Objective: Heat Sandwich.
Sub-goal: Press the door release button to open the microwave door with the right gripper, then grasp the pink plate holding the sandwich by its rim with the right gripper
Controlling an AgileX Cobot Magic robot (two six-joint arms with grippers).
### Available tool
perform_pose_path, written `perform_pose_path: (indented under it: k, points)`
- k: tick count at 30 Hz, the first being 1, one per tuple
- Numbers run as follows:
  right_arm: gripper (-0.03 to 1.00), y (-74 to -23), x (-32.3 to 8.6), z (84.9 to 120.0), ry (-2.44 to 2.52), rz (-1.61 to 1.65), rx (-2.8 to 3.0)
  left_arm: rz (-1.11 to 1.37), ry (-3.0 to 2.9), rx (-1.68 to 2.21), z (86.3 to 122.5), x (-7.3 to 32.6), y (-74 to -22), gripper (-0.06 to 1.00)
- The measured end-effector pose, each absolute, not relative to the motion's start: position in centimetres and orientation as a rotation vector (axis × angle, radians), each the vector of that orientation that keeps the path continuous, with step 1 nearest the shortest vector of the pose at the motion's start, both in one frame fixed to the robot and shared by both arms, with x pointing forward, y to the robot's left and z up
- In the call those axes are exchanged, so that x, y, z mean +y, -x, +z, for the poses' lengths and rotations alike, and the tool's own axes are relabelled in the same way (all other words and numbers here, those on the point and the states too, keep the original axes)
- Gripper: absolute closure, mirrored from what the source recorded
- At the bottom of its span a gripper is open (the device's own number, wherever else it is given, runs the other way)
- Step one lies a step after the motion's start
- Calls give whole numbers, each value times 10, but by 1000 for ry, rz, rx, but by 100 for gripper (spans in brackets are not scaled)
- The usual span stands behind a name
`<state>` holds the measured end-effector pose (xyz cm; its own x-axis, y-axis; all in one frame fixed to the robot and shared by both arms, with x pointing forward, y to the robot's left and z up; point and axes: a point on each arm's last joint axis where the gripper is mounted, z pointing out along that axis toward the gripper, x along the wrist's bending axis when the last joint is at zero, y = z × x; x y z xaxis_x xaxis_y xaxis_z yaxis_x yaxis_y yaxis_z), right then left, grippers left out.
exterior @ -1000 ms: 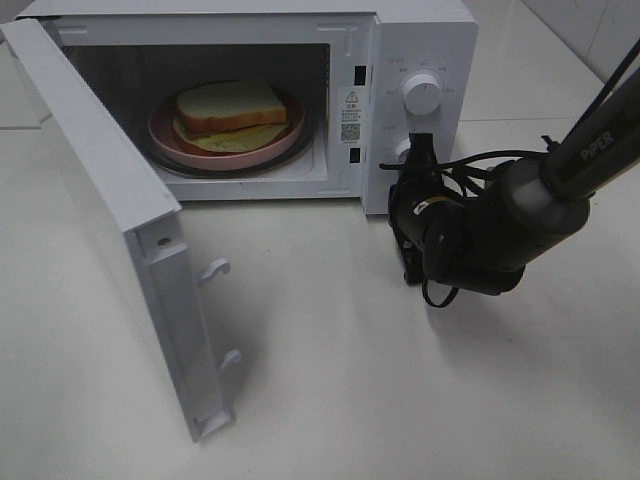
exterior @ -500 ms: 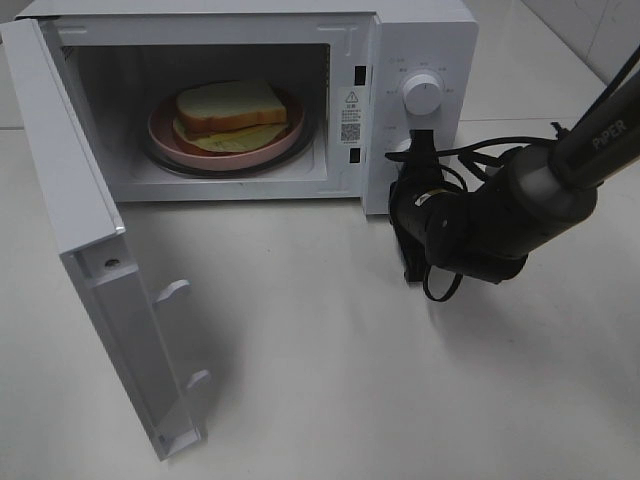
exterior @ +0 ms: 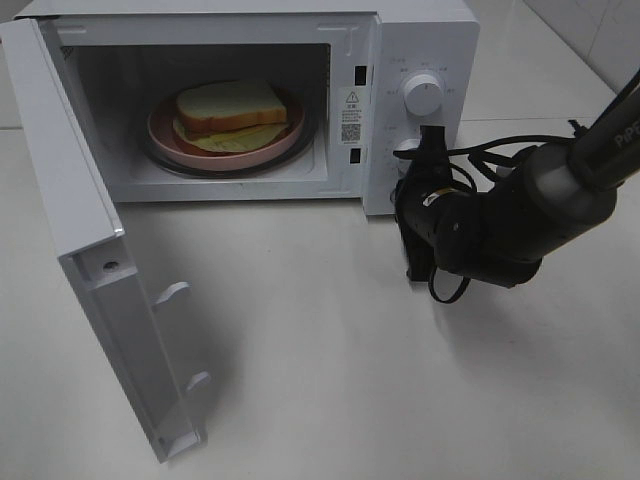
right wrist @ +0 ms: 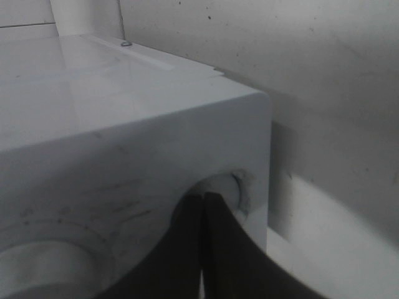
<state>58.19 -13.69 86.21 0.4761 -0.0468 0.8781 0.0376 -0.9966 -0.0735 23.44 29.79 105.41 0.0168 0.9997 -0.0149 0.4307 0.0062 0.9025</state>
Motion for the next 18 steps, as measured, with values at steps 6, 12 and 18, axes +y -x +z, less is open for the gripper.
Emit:
perform_pose_path:
  k: [6, 12, 18]
  points:
    - [96, -575, -133, 873, 2601, -1550, -49, 942, -1529, 1518, 1054, 298, -234, -5]
    - [96, -566, -136, 881, 2603, -1523, -82, 942, -1529, 1518, 1054, 298, -234, -5]
    - [96, -549, -141, 893, 2639, -1443, -161, 942, -1529, 1518, 1054, 298, -234, -5]
